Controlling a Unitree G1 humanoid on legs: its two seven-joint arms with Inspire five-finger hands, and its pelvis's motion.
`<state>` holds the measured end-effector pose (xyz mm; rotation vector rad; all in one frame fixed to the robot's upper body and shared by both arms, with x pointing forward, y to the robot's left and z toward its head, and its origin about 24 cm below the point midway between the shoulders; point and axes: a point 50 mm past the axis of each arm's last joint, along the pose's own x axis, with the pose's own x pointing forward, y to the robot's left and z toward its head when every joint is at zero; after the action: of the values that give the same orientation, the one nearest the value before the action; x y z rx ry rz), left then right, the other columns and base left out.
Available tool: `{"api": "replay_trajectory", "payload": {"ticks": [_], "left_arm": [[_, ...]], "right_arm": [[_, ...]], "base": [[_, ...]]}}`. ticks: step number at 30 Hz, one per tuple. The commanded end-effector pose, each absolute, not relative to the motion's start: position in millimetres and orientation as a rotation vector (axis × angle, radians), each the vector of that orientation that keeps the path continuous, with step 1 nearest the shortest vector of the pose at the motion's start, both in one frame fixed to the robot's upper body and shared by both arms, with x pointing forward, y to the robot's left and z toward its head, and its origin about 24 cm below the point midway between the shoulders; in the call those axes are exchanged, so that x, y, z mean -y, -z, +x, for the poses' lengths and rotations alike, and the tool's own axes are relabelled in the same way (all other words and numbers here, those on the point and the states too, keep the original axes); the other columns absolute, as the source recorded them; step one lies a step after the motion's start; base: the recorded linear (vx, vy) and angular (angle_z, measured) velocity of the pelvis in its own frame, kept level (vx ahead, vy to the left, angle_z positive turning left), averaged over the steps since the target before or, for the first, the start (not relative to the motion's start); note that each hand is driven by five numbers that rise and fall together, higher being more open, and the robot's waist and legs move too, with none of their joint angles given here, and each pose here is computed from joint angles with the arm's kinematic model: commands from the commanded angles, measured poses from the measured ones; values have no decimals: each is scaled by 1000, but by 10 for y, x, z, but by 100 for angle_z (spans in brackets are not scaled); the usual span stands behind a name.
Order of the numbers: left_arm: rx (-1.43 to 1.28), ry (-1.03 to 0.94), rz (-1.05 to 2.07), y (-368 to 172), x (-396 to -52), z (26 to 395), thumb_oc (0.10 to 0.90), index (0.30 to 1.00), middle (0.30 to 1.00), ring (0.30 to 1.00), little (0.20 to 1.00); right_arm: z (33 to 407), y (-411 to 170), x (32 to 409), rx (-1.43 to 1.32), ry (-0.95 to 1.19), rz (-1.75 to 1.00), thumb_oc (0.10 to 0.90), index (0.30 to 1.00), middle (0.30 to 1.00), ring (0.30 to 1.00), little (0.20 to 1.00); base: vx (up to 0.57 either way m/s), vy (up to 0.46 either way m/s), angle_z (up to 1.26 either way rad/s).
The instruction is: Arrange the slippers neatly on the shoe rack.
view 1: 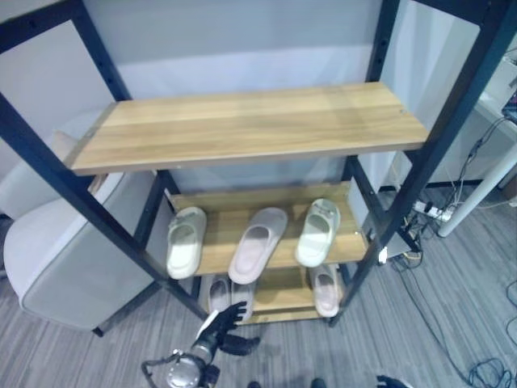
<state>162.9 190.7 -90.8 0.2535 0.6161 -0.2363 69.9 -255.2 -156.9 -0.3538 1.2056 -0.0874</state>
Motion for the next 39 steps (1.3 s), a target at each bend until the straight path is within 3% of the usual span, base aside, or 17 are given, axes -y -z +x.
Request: {"api": "replay_trajectory", "payload": {"ticks": [1,22,39], "left_arm": [[-375,221,225,497,-1903,2039,800,900,900,900,900],[-135,100,165,-77,-2225,1975,800,900,900,900,900],[125,123,4,-593,-1988,2187,800,900,900,900,900]], "right_arm": [[856,1511,2633,-1151,109,-382,800,900,900,900,900],[914,1438,2768,-1118,113,-428,800,900,900,900,900],[822,1465,2780,-1152,126,-422,800,900,900,900,900]], "base": [[0,0,0],[-27,-21,7],[-5,-18,4]]}}
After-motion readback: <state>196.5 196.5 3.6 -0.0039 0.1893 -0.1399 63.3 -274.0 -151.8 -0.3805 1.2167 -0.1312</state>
